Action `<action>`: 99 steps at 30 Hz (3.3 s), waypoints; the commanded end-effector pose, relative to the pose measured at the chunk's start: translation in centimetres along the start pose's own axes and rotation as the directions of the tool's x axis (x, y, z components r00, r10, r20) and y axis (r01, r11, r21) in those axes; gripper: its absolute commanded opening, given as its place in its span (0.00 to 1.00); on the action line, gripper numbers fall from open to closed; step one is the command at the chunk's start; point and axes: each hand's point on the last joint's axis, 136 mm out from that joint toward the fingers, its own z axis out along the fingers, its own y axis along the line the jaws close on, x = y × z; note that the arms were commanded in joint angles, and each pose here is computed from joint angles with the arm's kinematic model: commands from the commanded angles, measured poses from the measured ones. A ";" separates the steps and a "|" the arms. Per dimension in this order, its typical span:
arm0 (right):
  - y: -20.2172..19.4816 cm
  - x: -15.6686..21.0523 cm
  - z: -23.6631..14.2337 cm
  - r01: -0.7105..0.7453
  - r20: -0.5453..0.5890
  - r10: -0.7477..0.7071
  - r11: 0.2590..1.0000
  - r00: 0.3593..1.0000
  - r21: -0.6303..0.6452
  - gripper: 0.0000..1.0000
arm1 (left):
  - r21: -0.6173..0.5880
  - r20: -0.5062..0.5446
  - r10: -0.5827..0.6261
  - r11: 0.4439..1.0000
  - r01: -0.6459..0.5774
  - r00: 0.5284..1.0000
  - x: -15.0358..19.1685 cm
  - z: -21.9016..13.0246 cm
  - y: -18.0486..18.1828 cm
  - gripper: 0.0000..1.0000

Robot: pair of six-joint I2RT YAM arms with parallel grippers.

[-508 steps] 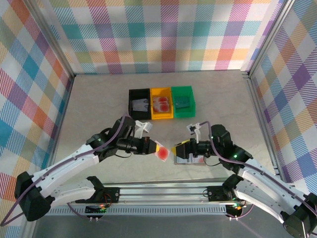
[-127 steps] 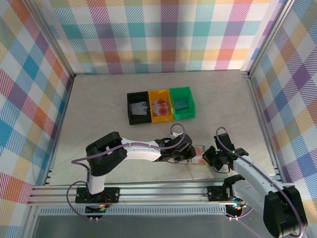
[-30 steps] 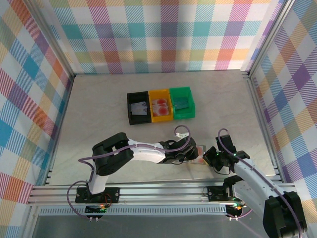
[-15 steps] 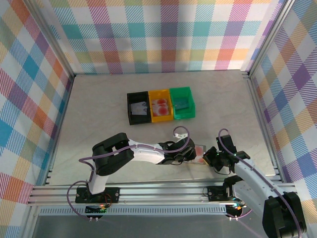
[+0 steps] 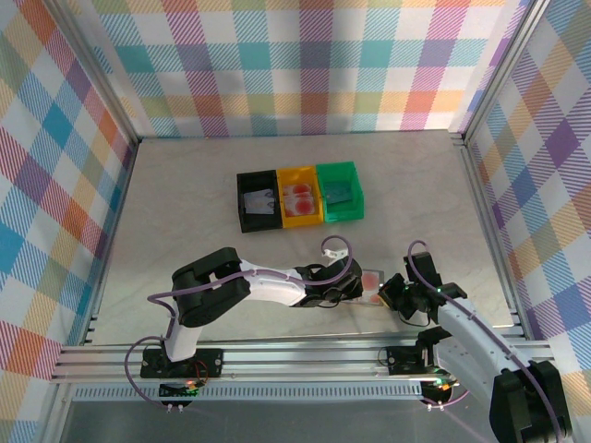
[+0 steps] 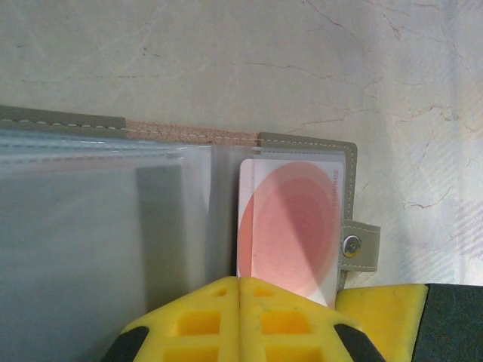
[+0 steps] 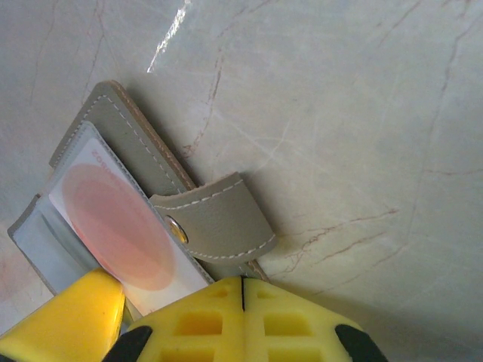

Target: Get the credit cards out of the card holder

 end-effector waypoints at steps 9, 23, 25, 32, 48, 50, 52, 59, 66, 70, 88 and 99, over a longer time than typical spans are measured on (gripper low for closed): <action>-2.1 0.4 0.1 -0.043 0.007 0.043 0.997 0.999 0.061 0.00 | -0.009 -0.015 0.012 1.000 -0.012 1.000 0.7 -0.8 0.5 0.00; -2.3 0.2 -0.2 -0.053 0.022 0.051 0.996 0.998 0.077 0.00 | -0.019 -0.002 0.005 1.000 -0.005 1.000 -0.4 -2.3 1.7 0.00; -2.2 0.1 -0.3 -0.051 0.024 0.049 0.996 0.998 0.077 0.00 | -0.017 0.000 0.007 1.000 -0.007 1.000 -0.6 -2.5 1.7 0.00; -2.0 -0.1 -0.5 -0.042 0.027 0.040 0.996 0.999 0.079 0.00 | -0.020 0.022 0.009 1.000 -0.009 1.000 -1.3 -3.7 2.1 0.00; -0.3 -0.6 -1.5 0.043 0.026 -0.045 0.997 0.999 0.063 0.00 | -0.001 0.049 -0.001 1.000 0.001 0.999 -2.2 -5.9 2.4 0.00; 0.1 -0.5 -1.6 0.059 0.021 -0.060 0.997 0.998 0.046 0.00 | 0.011 0.050 0.002 1.000 -0.002 0.999 -2.3 -6.2 2.0 0.00; 0.3 -0.6 -1.7 0.068 0.020 -0.069 0.997 0.997 0.047 0.00 | 0.020 0.050 0.006 1.000 -0.007 0.999 -2.4 -6.4 1.7 0.00; 2.2 -0.4 -2.3 0.149 0.002 -0.149 0.989 0.989 -0.019 0.00 | 0.033 0.047 0.021 0.999 -0.022 0.999 -2.6 -7.1 1.5 0.00; 5.2 0.5 -3.0 0.243 -0.022 -0.250 0.955 0.968 -0.169 0.00 | 0.039 0.048 0.016 0.999 -0.018 0.999 -2.6 -7.8 2.0 0.00; 7.5 1.7 -3.5 0.298 -0.039 -0.327 0.901 0.944 -0.316 0.18 | 0.079 0.060 0.013 0.997 -0.018 0.998 -2.7 -8.5 1.6 0.00; 10.8 4.8 -6.3 0.434 0.074 -0.506 0.644 0.859 -0.630 0.59 | 0.333 0.117 -0.007 0.942 -0.033 0.993 -3.5 -14.2 -1.7 0.00; 10.8 5.6 -7.6 0.472 0.164 -0.518 0.546 0.839 -0.692 0.60 | 0.375 0.121 -0.042 0.927 -0.007 0.992 -3.8 -14.7 -2.2 0.00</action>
